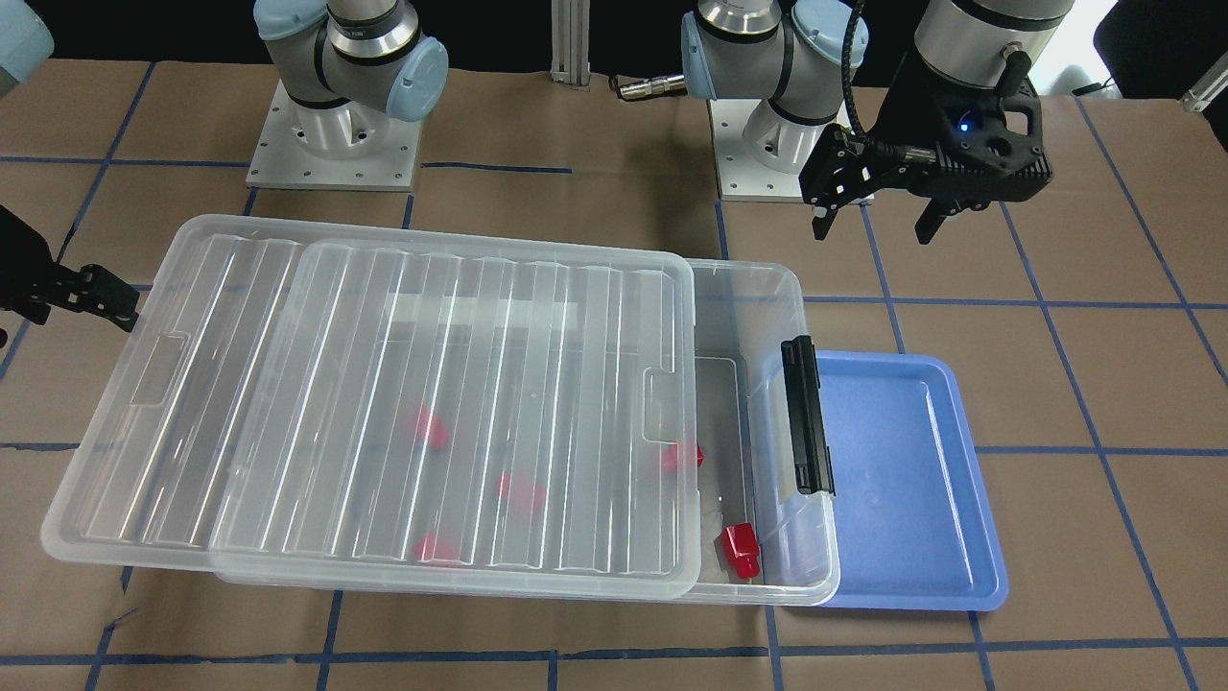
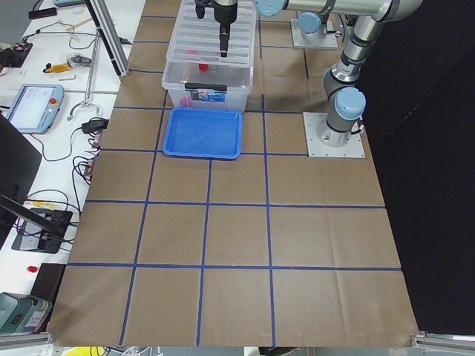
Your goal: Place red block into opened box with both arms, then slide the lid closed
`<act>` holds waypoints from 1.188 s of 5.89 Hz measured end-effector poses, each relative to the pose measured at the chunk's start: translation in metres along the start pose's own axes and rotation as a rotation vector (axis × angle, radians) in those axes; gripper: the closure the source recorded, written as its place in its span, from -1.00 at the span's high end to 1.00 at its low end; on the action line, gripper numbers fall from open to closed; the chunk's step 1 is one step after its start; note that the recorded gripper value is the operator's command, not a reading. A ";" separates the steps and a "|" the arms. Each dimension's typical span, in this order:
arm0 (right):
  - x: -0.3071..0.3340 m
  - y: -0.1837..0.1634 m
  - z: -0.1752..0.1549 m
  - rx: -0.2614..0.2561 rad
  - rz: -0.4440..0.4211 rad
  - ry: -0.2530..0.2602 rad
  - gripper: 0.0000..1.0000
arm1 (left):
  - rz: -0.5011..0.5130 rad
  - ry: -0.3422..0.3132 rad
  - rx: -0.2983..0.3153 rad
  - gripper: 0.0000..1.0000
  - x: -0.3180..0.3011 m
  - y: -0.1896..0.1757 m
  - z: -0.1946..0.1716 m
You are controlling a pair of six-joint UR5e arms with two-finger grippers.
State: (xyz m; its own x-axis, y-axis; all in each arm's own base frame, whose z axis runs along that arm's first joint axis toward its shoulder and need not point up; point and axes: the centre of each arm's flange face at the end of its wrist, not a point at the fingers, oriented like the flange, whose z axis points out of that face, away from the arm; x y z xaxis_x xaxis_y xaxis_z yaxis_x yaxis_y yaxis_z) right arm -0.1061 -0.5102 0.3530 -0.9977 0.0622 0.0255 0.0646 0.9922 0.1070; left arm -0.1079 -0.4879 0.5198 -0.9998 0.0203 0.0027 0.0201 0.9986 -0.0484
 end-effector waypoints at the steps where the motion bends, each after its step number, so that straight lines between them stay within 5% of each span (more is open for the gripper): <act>1: -0.007 -0.001 0.000 0.001 -0.013 0.001 1.00 | 0.001 0.001 0.001 0.96 0.000 0.000 0.000; 7: -0.067 -0.006 -0.002 0.015 -0.033 -0.028 1.00 | 0.000 0.001 0.004 0.96 0.000 -0.001 0.004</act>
State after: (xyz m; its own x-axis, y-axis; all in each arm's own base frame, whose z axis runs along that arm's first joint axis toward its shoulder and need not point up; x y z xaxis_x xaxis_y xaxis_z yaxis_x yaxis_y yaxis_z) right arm -0.0400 -0.5207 0.3526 -0.9995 0.0317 -0.0056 0.0311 0.9952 0.0926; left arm -0.1079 -0.4891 0.5158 -0.9998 0.0198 0.0033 0.0196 0.9984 -0.0525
